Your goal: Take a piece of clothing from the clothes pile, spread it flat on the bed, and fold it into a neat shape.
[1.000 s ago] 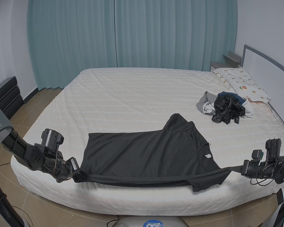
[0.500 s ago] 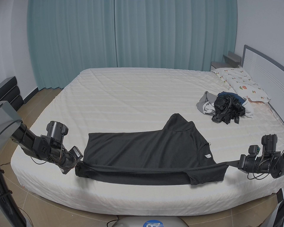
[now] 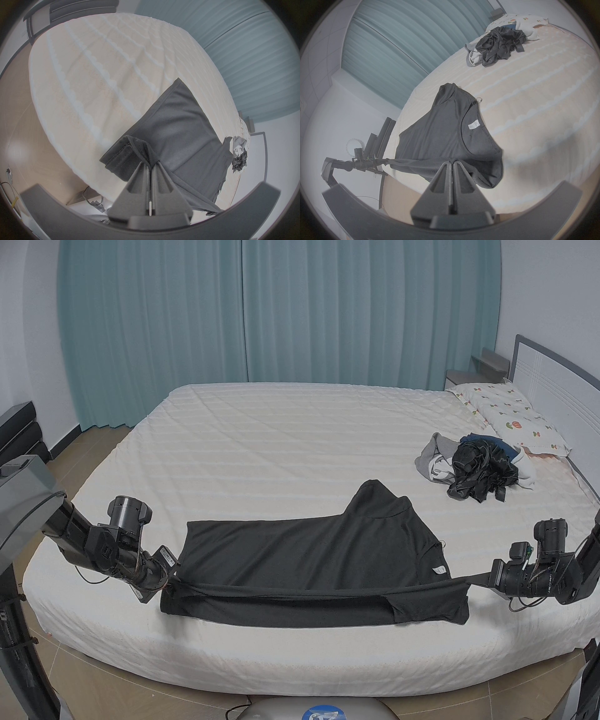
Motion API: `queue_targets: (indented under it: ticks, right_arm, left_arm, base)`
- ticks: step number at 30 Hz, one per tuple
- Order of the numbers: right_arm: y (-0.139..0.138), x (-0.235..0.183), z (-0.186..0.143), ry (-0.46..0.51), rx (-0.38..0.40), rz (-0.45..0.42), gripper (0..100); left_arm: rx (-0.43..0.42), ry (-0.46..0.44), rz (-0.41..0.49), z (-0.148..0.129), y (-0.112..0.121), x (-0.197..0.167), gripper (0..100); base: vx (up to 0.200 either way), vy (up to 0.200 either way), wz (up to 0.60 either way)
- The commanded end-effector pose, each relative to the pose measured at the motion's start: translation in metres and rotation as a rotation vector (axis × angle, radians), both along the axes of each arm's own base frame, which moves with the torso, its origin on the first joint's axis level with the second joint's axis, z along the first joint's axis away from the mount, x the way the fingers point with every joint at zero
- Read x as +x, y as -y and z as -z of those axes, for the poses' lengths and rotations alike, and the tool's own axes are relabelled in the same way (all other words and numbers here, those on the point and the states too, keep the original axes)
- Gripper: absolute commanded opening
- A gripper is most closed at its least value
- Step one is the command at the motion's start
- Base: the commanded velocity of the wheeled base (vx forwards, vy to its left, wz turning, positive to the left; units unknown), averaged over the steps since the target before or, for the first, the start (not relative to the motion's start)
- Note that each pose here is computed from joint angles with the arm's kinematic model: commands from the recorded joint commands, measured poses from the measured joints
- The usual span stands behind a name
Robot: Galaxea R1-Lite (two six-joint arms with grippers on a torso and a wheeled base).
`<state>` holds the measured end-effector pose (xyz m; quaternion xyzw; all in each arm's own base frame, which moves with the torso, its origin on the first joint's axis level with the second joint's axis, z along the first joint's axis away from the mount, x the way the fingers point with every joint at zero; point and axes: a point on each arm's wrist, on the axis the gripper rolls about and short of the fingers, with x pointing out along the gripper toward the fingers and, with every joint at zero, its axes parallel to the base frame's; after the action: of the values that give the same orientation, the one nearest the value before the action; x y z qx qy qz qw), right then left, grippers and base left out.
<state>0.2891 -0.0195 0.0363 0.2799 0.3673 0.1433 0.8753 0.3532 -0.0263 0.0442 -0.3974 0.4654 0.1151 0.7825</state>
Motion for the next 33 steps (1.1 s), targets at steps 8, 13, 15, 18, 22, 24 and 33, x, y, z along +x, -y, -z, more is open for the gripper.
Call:
queue_targets:
  ticks: [8, 13, 15, 18, 22, 24, 33]
  right_arm:
    - [-0.007, 0.03, 0.012, -0.024, 0.04, 0.038, 0]
    - [-0.01, 0.038, 0.029, -0.016, 0.033, 0.04, 0]
    - [-0.011, 0.04, 0.037, -0.016, 0.025, 0.046, 0]
    - [-0.011, 0.041, 0.042, -0.009, 0.018, 0.056, 0]
    - [-0.011, 0.042, 0.041, 0.008, 0.041, 0.076, 100]
    - [-0.011, 0.042, 0.039, 0.018, 0.056, 0.087, 100]
    - [-0.004, 0.021, 0.026, 0.044, 0.071, 0.162, 100]
  left_arm:
    - [-0.02, -0.006, -0.034, 0.016, 0.002, 0.025, 0]
    - [-0.03, -0.01, -0.051, 0.022, 0.002, 0.032, 0]
    - [-0.031, -0.01, -0.052, 0.023, 0.002, 0.033, 100]
    - [-0.031, -0.009, -0.054, 0.024, 0.003, 0.034, 100]
    - [-0.076, 0.017, -0.118, 0.014, 0.002, 0.041, 100]
    - [-0.08, 0.021, -0.124, 0.013, 0.001, 0.041, 100]
    - [-0.085, 0.037, -0.142, 0.004, -0.01, 0.037, 100]
  base:
    - [0.0, 0.0, 0.0]
    - [0.0, 0.0, 0.0]
    - [0.0, 0.0, 0.0]
    - [0.0, 0.0, 0.0]
    - [0.0, 0.0, 0.0]
    - [0.0, 0.0, 0.0]
    - [0.0, 0.0, 0.0]
